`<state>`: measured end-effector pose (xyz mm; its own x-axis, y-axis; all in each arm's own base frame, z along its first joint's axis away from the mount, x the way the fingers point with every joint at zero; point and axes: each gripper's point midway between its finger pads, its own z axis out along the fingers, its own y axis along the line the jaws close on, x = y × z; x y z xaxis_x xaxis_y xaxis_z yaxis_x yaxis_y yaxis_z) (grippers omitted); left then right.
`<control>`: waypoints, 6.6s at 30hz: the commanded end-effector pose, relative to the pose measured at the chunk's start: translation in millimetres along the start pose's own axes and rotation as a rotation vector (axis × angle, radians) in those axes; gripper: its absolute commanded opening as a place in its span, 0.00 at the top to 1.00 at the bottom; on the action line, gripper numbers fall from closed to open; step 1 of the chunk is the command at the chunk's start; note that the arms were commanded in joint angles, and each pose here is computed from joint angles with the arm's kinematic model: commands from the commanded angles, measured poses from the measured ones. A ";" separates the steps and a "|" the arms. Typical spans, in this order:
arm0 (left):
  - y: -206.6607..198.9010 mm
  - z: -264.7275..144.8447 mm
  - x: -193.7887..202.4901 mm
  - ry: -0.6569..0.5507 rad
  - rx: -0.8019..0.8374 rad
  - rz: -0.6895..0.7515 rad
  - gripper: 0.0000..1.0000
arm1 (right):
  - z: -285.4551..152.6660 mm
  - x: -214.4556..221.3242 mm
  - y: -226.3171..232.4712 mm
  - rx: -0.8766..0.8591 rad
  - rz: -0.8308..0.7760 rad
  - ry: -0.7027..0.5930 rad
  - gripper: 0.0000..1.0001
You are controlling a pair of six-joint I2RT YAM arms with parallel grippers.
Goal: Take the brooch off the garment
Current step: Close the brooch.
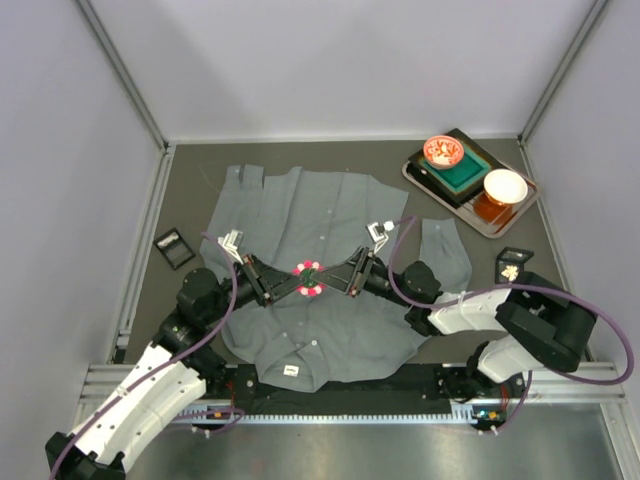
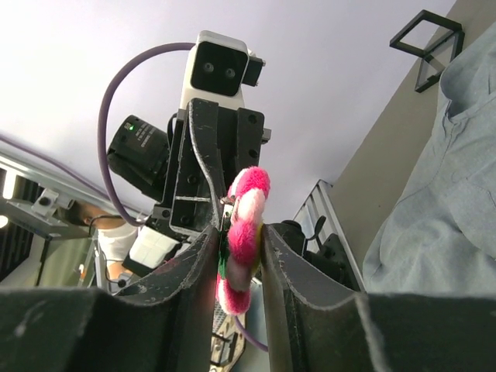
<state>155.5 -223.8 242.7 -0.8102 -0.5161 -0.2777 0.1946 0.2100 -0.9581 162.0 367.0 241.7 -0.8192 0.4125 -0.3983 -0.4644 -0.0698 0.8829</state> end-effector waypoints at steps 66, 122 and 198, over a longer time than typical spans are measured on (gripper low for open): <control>-16.4 0.5 -6.0 -0.003 0.044 0.159 0.93 | 1.7 3.9 39.4 -0.050 -0.141 0.136 1.00; -14.0 -18.5 -8.1 -0.055 -0.009 0.185 0.49 | 13.2 -8.3 39.6 -0.064 -0.105 0.074 1.00; -8.5 -7.5 -17.1 -0.052 -0.071 0.223 0.56 | 14.8 6.4 32.7 0.041 -0.111 0.136 1.00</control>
<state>163.5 -212.4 238.1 -0.7511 -0.4766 -0.4568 0.2810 0.3954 -0.8745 149.6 381.0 233.9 -0.8400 0.2373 -0.4879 -0.4803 0.0929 0.8722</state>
